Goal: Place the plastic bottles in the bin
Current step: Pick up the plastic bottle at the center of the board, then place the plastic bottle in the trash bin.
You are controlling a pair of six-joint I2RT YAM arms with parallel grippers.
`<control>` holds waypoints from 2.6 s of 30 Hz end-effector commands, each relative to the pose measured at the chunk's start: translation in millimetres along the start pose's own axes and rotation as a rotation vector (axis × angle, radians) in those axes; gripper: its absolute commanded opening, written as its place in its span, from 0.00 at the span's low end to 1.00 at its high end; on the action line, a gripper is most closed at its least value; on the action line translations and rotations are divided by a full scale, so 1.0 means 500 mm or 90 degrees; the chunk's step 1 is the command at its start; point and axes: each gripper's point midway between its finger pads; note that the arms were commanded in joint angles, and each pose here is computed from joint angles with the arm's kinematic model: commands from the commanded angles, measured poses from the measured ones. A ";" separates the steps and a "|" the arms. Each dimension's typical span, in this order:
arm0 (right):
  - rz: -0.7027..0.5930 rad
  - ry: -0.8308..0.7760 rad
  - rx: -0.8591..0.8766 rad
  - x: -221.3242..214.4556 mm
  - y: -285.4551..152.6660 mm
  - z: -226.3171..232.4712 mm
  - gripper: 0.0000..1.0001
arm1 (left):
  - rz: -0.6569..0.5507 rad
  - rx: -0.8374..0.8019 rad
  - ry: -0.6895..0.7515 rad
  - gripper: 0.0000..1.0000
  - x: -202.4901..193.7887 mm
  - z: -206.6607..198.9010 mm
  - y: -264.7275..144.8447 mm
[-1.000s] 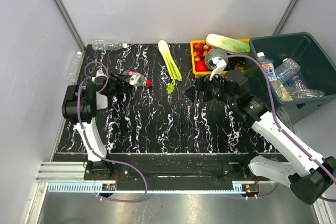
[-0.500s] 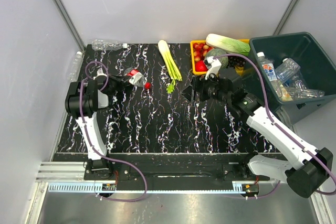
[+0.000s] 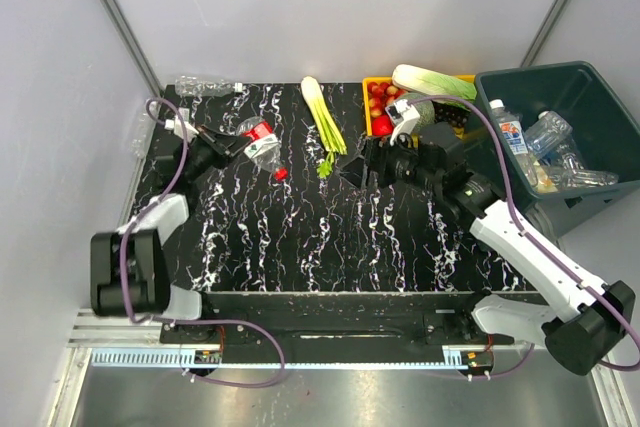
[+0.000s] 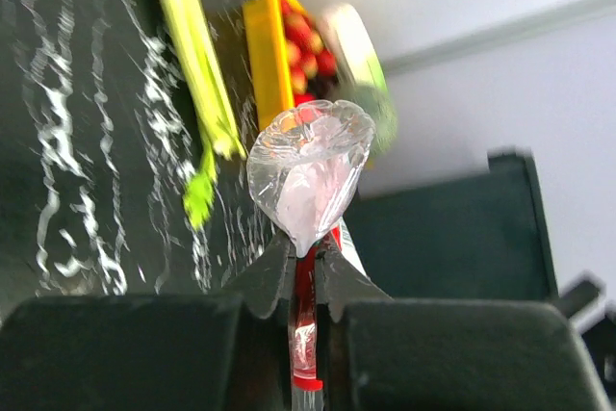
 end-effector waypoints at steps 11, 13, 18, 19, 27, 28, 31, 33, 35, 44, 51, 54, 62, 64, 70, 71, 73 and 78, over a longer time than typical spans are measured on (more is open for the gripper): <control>0.036 0.030 0.240 0.009 0.069 0.132 0.87 | 0.182 -0.302 0.234 0.00 -0.186 -0.258 -0.194; 0.049 0.040 0.263 -0.005 0.086 0.142 0.87 | 0.167 -0.350 0.238 0.00 -0.186 -0.290 -0.211; 0.078 0.043 0.265 -0.036 0.147 0.149 0.86 | 0.141 -0.400 0.268 0.00 -0.187 -0.329 -0.243; 0.075 0.048 0.257 -0.037 0.156 0.147 0.86 | 0.139 -0.406 0.273 0.00 -0.190 -0.335 -0.248; 0.104 0.061 0.327 -0.076 0.184 0.172 0.65 | 0.120 -0.420 0.287 0.00 -0.182 -0.357 -0.258; 0.113 0.067 0.346 -0.082 0.183 0.179 0.60 | 0.118 -0.415 0.288 0.00 -0.182 -0.355 -0.258; 0.122 0.093 0.372 -0.088 0.179 0.189 0.48 | 0.110 -0.396 0.292 0.01 -0.176 -0.351 -0.254; 0.114 0.096 0.376 -0.087 0.180 0.189 0.34 | 0.110 -0.385 0.296 0.05 -0.175 -0.348 -0.253; 0.108 0.101 0.369 -0.088 0.185 0.182 0.23 | 0.113 -0.376 0.300 0.06 -0.175 -0.346 -0.252; 0.140 0.133 0.388 -0.099 0.185 0.191 0.00 | 0.122 -0.307 0.303 0.36 -0.182 -0.306 -0.241; 0.110 0.096 0.349 -0.084 0.181 0.178 0.00 | 0.106 -0.300 0.314 0.60 -0.175 -0.311 -0.247; 0.083 0.057 0.319 -0.054 0.183 0.181 0.00 | 0.096 -0.276 0.335 0.84 -0.167 -0.308 -0.250; -0.030 0.085 0.172 0.074 0.160 0.080 0.00 | 0.065 -0.206 0.379 0.99 -0.145 -0.293 -0.258; -0.072 0.091 0.144 0.125 0.130 0.044 0.00 | 0.063 -0.176 0.385 0.99 -0.140 -0.279 -0.256; -0.224 -0.036 -0.018 0.295 -0.017 0.001 0.00 | 0.057 -0.137 0.385 0.99 -0.135 -0.264 -0.259; -0.263 -0.074 -0.047 0.331 -0.059 0.015 0.00 | 0.061 -0.130 0.383 0.99 -0.136 -0.257 -0.256; -0.340 -0.143 -0.141 0.391 -0.138 0.013 0.00 | 0.068 -0.122 0.376 0.99 -0.138 -0.252 -0.255; -0.591 -0.290 -0.422 0.538 -0.416 0.022 0.00 | 0.070 -0.127 0.370 0.99 -0.142 -0.250 -0.253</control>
Point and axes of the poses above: each gripper's point midway between its finger pads, its own y axis out along the fingers, its own z axis along the line the jaws close on, x = y × z, and after that the axes turned 15 degrees about y, right-handed
